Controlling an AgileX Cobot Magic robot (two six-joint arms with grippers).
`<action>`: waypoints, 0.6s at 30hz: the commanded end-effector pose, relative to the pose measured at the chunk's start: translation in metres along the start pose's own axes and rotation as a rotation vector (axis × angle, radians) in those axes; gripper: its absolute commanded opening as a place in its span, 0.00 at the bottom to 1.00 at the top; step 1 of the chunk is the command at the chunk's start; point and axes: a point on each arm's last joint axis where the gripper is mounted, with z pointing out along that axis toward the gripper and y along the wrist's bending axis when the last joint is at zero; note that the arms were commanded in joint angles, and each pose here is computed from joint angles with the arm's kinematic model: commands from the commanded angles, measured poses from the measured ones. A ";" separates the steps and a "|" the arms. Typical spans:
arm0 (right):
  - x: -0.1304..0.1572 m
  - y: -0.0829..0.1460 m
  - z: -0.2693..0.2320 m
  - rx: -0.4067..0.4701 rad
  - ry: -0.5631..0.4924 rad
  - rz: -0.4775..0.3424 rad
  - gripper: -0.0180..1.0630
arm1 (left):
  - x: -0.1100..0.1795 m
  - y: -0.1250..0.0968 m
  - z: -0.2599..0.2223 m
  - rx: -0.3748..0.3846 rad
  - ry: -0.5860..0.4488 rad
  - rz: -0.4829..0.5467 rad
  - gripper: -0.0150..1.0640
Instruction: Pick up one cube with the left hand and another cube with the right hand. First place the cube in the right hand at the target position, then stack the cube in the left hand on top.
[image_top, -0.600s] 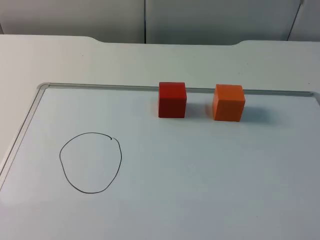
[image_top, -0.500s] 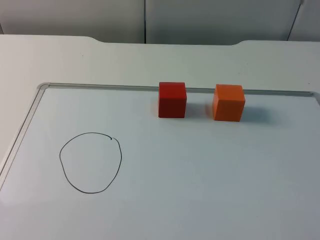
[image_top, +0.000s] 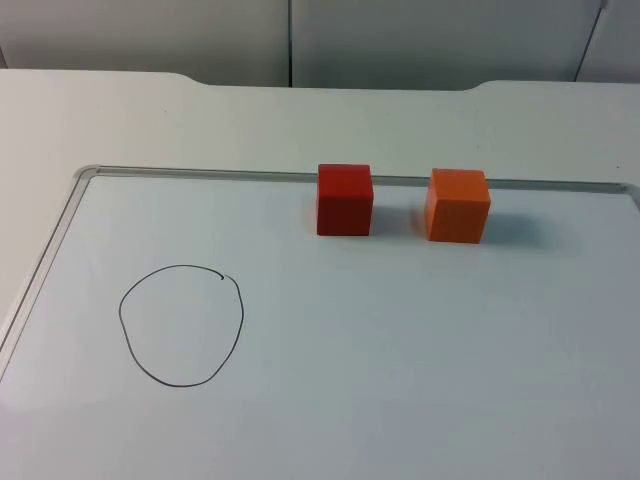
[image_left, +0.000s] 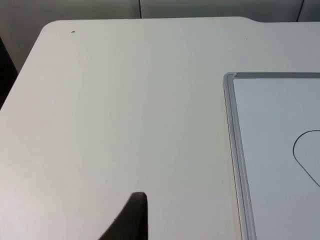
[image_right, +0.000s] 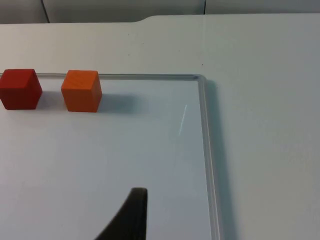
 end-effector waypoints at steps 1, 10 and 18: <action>-0.008 0.000 -0.005 0.010 -0.059 -0.008 0.99 | -0.008 0.000 -0.005 -0.004 -0.070 -0.002 0.99; -0.069 -0.005 -0.001 0.015 -0.085 -0.016 0.99 | -0.008 0.000 -0.005 -0.005 -0.073 -0.002 0.99; -0.130 -0.007 0.017 -0.026 -0.029 -0.051 0.97 | -0.008 0.000 -0.005 -0.002 -0.073 -0.003 0.99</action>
